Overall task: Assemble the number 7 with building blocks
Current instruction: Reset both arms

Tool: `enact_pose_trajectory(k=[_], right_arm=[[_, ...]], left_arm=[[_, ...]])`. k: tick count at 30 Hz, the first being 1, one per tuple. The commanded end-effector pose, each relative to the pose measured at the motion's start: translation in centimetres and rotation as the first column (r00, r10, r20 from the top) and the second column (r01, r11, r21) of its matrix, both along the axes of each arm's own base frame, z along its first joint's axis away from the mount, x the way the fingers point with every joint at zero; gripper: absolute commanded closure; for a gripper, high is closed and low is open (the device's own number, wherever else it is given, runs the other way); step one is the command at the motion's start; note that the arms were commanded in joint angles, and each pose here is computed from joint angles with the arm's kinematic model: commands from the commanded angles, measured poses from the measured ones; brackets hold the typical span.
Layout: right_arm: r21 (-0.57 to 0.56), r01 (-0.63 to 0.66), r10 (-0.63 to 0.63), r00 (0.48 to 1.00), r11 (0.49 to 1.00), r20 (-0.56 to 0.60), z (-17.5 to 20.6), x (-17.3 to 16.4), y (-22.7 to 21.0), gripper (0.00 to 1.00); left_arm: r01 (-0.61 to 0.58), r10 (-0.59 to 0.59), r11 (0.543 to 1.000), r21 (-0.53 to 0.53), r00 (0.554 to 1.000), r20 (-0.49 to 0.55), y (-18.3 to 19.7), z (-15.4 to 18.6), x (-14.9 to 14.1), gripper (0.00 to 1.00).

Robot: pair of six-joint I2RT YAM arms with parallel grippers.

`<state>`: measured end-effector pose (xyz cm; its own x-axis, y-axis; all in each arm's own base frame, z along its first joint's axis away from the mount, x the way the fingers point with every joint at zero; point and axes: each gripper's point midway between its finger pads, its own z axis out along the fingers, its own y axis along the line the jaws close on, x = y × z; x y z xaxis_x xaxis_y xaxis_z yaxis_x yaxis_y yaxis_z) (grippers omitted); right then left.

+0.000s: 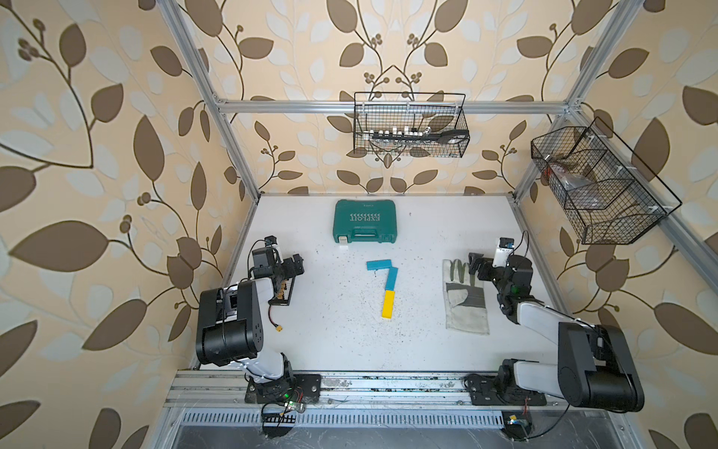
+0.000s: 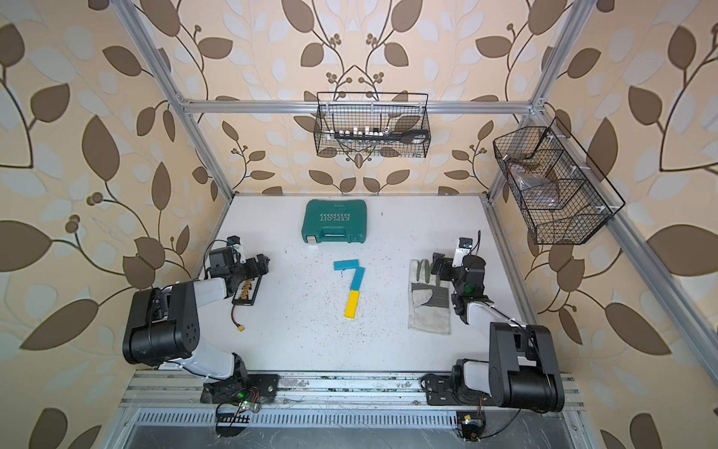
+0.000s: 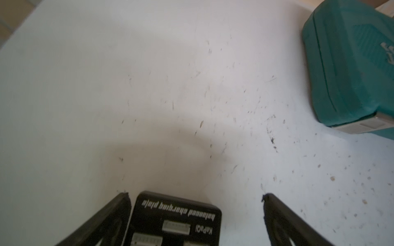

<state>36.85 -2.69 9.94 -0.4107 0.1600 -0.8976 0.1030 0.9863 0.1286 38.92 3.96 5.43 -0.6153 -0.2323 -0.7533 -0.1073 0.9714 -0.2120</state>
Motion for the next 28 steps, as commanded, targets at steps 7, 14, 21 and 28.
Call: enact_pose_trajectory(k=[7, 14, 21, 28], right_arm=[[-0.135, -0.090, 0.094, 0.995, 0.987, 0.025, -1.1, 2.3, 2.5, 0.00], [-0.136, -0.090, 0.096, 0.995, 0.987, 0.040, -1.0, 2.2, 2.5, 0.00], [-0.133, -0.097, 0.102, 0.994, 0.986, 0.029, -1.2, 2.4, 2.7, 0.00], [-0.136, -0.101, 0.108, 0.993, 0.986, 0.039, -0.9, 2.2, 2.7, 0.00]], left_arm=[[0.032, -0.056, 0.991, 0.126, 0.979, 0.197, -1.7, 2.0, -0.4, 0.01], [0.028, -0.055, 0.991, 0.128, 0.977, 0.207, -1.6, 2.2, -0.5, 0.01], [0.028, -0.054, 0.991, 0.128, 0.977, 0.208, -1.6, 2.2, -0.5, 0.01], [0.028, -0.054, 0.991, 0.128, 0.977, 0.207, -1.6, 2.2, -0.6, 0.01]])
